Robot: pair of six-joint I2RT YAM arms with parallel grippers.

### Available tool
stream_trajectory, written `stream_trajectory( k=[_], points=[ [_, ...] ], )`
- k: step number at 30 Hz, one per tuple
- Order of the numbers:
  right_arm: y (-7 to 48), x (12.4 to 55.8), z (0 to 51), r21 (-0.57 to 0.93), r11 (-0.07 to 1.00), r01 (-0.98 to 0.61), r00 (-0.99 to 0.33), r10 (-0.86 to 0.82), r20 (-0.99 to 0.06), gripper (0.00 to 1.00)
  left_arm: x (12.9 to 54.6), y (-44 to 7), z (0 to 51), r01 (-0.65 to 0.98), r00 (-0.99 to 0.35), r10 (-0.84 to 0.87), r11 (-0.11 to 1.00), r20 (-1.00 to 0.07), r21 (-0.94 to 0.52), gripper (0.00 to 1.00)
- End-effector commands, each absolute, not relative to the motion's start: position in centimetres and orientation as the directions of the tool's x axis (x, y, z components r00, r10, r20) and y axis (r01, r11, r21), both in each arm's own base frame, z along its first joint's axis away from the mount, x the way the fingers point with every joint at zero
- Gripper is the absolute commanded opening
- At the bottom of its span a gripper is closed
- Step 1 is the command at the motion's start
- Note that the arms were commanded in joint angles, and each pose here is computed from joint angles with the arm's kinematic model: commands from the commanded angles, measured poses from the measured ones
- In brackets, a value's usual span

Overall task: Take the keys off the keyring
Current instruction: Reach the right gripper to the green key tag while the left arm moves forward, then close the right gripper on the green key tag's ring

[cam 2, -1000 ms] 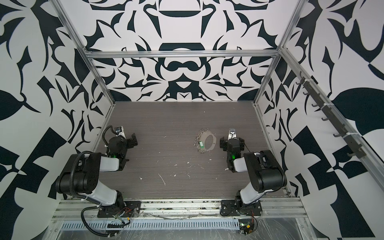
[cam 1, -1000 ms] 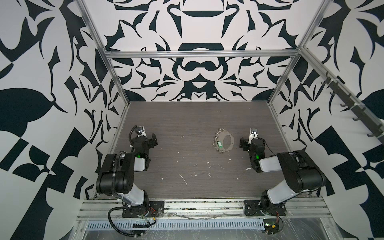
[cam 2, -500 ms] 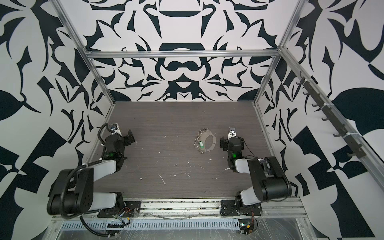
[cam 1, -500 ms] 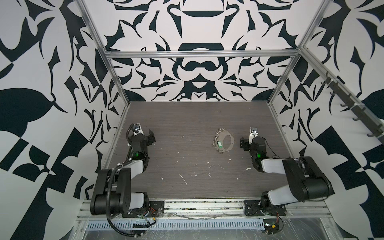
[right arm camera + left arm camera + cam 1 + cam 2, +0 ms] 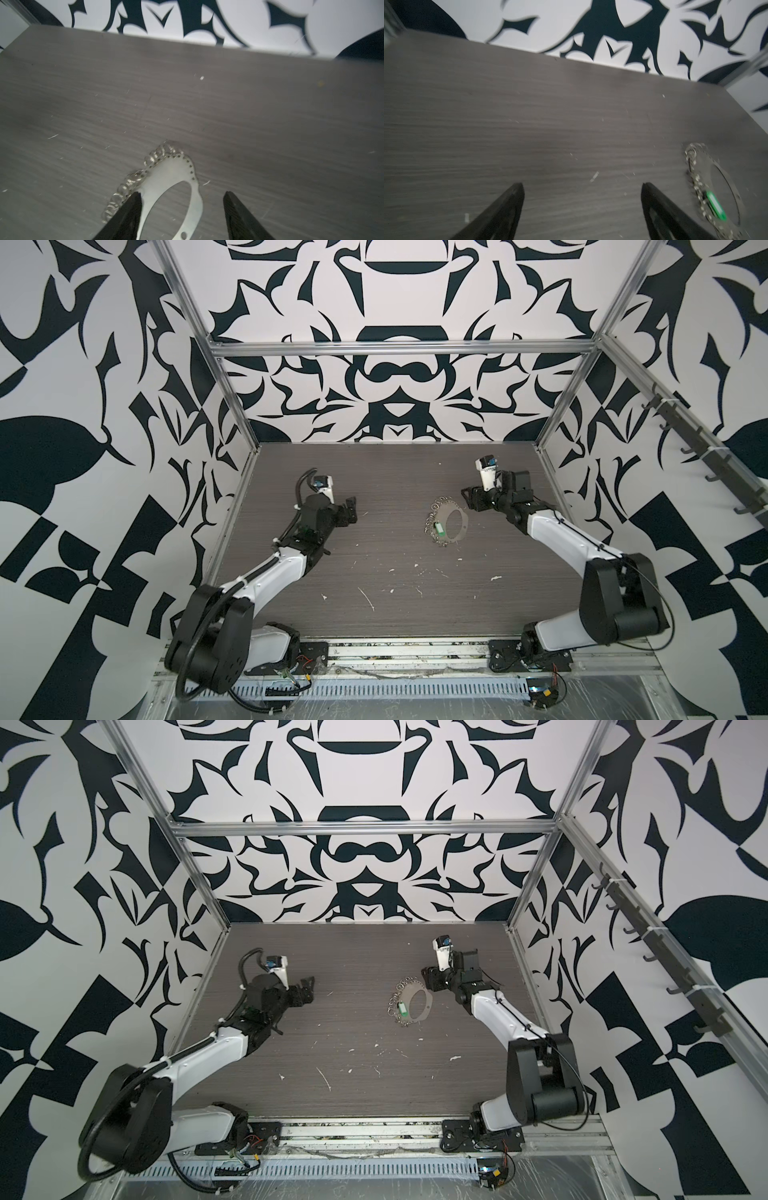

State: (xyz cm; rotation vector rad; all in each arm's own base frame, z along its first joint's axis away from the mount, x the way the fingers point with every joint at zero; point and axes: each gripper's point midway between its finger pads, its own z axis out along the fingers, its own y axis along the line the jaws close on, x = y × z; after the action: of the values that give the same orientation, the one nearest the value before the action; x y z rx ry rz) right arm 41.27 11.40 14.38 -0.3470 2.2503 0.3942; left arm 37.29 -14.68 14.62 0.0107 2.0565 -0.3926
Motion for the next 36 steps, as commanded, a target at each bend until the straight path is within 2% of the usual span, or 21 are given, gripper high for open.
stream_trajectory(
  k=[1,6,14,15,18,36],
  points=[
    [14.6,39.2,12.7,0.257,0.847,-0.466,-0.732,-0.206,-0.649,0.58,37.2,-17.5,13.9,0.195,-0.576,-0.177,0.918,-0.798,-0.344,0.90],
    [17.4,39.0,10.4,0.260,0.800,-0.540,-0.763,-0.335,-0.553,0.40,37.0,-19.6,12.6,0.221,-0.633,-0.159,0.901,-0.757,-0.374,0.86],
    [19.6,38.7,8.0,0.294,0.772,-0.563,-0.785,-0.389,-0.482,0.31,36.4,-20.6,12.3,0.233,-0.654,-0.162,0.886,-0.739,-0.401,0.86],
    [19.5,38.8,7.8,0.295,0.776,-0.557,-0.791,-0.388,-0.474,0.28,36.4,-20.6,12.2,0.234,-0.656,-0.162,0.885,-0.737,-0.403,0.82],
    [19.5,39.0,7.2,0.296,0.781,-0.550,-0.798,-0.389,-0.460,0.22,36.3,-20.8,12.1,0.235,-0.662,-0.161,0.882,-0.732,-0.407,0.81],
    [20.5,39.2,5.2,0.340,0.754,-0.562,-0.809,-0.415,-0.417,0.17,35.7,-22.3,11.7,0.257,-0.685,-0.133,0.876,-0.717,-0.408,0.79]
  ],
)
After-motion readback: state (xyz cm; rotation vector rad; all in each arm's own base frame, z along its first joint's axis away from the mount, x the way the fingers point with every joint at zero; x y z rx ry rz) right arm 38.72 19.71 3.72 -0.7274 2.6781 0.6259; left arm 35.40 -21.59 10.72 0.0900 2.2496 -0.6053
